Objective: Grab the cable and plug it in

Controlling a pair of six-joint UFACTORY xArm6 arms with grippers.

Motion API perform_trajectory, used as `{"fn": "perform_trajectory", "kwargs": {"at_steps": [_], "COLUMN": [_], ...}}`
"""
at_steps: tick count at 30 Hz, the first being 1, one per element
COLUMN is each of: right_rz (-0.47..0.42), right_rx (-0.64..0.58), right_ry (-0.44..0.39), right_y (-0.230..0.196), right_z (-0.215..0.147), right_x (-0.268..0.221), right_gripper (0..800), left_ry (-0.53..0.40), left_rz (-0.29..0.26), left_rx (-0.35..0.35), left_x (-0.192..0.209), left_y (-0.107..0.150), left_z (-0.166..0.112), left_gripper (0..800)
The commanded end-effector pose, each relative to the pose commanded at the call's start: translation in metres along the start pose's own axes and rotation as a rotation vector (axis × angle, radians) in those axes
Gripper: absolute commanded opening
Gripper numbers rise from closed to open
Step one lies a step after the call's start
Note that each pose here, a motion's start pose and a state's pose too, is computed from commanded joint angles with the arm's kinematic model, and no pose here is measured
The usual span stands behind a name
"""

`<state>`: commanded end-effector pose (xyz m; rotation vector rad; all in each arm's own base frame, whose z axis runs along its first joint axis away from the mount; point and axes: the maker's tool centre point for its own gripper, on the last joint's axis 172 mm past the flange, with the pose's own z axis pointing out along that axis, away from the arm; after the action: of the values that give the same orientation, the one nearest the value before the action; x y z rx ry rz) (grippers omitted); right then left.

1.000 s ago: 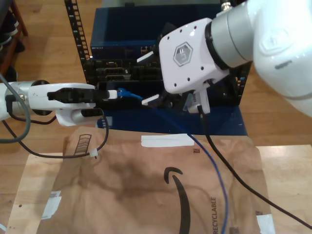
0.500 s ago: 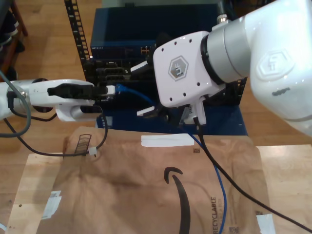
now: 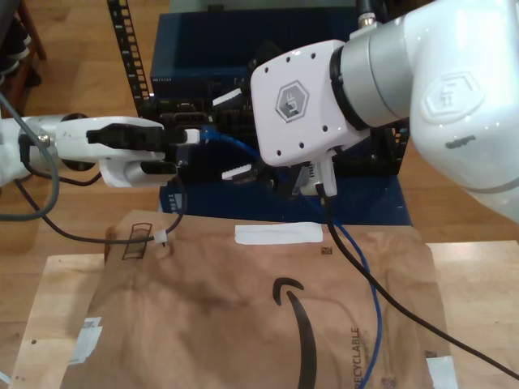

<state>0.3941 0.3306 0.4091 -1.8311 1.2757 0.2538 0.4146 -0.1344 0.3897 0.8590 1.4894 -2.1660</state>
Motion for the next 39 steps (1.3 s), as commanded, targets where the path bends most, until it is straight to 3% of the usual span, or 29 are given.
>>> {"fn": "perform_trajectory", "kwargs": {"at_steps": [8, 15, 24, 29, 39], "right_rz": [0.005, -0.008, -0.070, -0.086, -0.089], "right_rx": [0.032, 0.035, 0.080, 0.103, 0.109], "right_ry": [0.018, 0.010, 0.016, 0.005, 0.002], "right_y": [-0.007, -0.006, -0.012, -0.016, -0.017], "right_z": [0.000, 0.001, 0.004, -0.006, -0.009], "right_x": [0.008, 0.000, -0.011, -0.021, -0.024], "right_gripper": [639, 641, 675, 758, 764], "left_ry": [0.011, -0.019, -0.046, -0.049, -0.078], "left_rz": [0.001, 0.012, 0.010, 0.010, 0.042], "left_rx": [0.037, 0.085, 0.131, 0.162, 0.178], "left_x": [0.002, -0.001, -0.001, 0.001, -0.007], "left_y": [-0.007, -0.018, -0.024, -0.031, -0.038], "left_z": [0.008, 0.010, 0.010, 0.011, 0.011], "left_gripper": [22, 30, 34, 63, 28]}}
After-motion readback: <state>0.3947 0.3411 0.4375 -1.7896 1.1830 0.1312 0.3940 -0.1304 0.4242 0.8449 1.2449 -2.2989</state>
